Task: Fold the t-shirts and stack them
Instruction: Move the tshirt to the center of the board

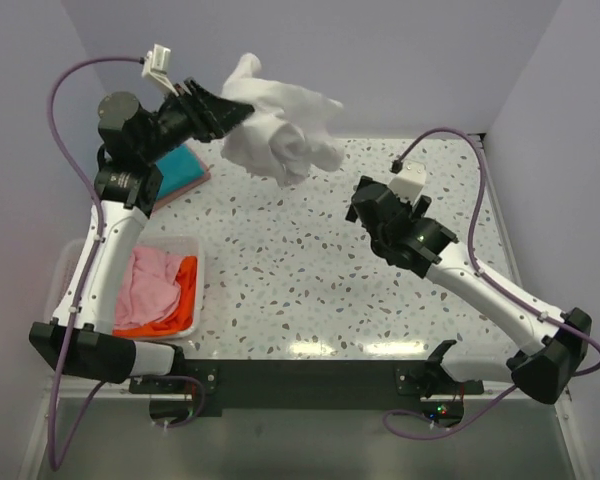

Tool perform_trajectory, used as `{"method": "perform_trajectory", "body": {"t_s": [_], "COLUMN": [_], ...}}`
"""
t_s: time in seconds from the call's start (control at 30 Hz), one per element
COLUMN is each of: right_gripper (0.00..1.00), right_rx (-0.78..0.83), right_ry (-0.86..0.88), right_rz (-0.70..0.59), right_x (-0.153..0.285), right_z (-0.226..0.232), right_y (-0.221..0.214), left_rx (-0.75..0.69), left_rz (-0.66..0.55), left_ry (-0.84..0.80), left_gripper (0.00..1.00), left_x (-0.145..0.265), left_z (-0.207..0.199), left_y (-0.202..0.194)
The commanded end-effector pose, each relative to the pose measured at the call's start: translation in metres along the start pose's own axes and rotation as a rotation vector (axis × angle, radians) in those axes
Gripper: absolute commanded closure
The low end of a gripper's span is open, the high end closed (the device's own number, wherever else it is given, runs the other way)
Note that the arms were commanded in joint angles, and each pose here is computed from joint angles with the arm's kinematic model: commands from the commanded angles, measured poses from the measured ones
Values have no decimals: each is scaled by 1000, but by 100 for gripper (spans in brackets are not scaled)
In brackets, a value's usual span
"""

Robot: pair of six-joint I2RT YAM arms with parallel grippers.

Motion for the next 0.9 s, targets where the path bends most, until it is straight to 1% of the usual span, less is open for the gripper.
{"method": "perform_trajectory", "body": {"t_s": [0.0, 0.03, 0.07, 0.1, 0.13, 0.17, 0.2, 0.23, 0.27, 0.3, 0.37, 0.53, 0.63, 0.67, 0.87], "right_gripper": [1, 1, 1, 1, 1, 1, 1, 1, 1, 1, 1, 1, 1, 1, 1], "right_rx": [-91, -87, -70, -74, -63, -46, -46, -38, -21, -23, -4, -33, -54, -64, -81], "right_ry": [-47, -56, -74, -79, -93, -106, -110, -117, -131, -131, -145, -177, -186, -173, -216], "right_rz": [-104, -102, -96, -91, -84, -71, -56, -43, -26, -6, 20, 60, 112, 147, 198], "right_x": [10, 10, 10, 11, 10, 11, 11, 9, 9, 8, 5, -1, -9, -11, -29], "right_z": [-14, -17, -21, -23, -25, -28, -30, -30, -34, -34, -39, -46, -50, -48, -52], "right_y": [17, 16, 15, 14, 11, 8, 6, 2, -3, -7, -17, -34, -43, -48, -56], "left_rx": [167, 231, 179, 175, 185, 131, 105, 95, 68, 52, 40, 89, 116, 119, 55], "left_rz": [206, 325, 398, 473, 573, 634, 685, 734, 758, 771, 771, 775, 799, 805, 757], "left_ry": [-3, 92, 154, 276, 348, 389, 473, 502, 517, 550, 554, 513, 525, 534, 548], "left_gripper": [29, 24, 16, 13, 6, 5, 4, 4, 4, 4, 4, 4, 5, 5, 7], "left_x": [7, 16, 23, 32, 46, 54, 63, 71, 76, 81, 83, 78, 76, 74, 52], "left_z": [21, 35, 49, 68, 76, 85, 96, 98, 101, 104, 104, 107, 113, 117, 136], "left_y": [-71, -100, -122, -148, -168, -181, -192, -200, -204, -207, -208, -221, -229, -231, -225]}}
Point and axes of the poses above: each gripper's point midway between its finger pads, its own x axis back along the fingers, its own z axis along the line the jaws close on, y = z × x, the point moved 8 cm from there along x, back along the fingers, and after that the axes turned 12 degrees about -x, right-handed, at the moved point
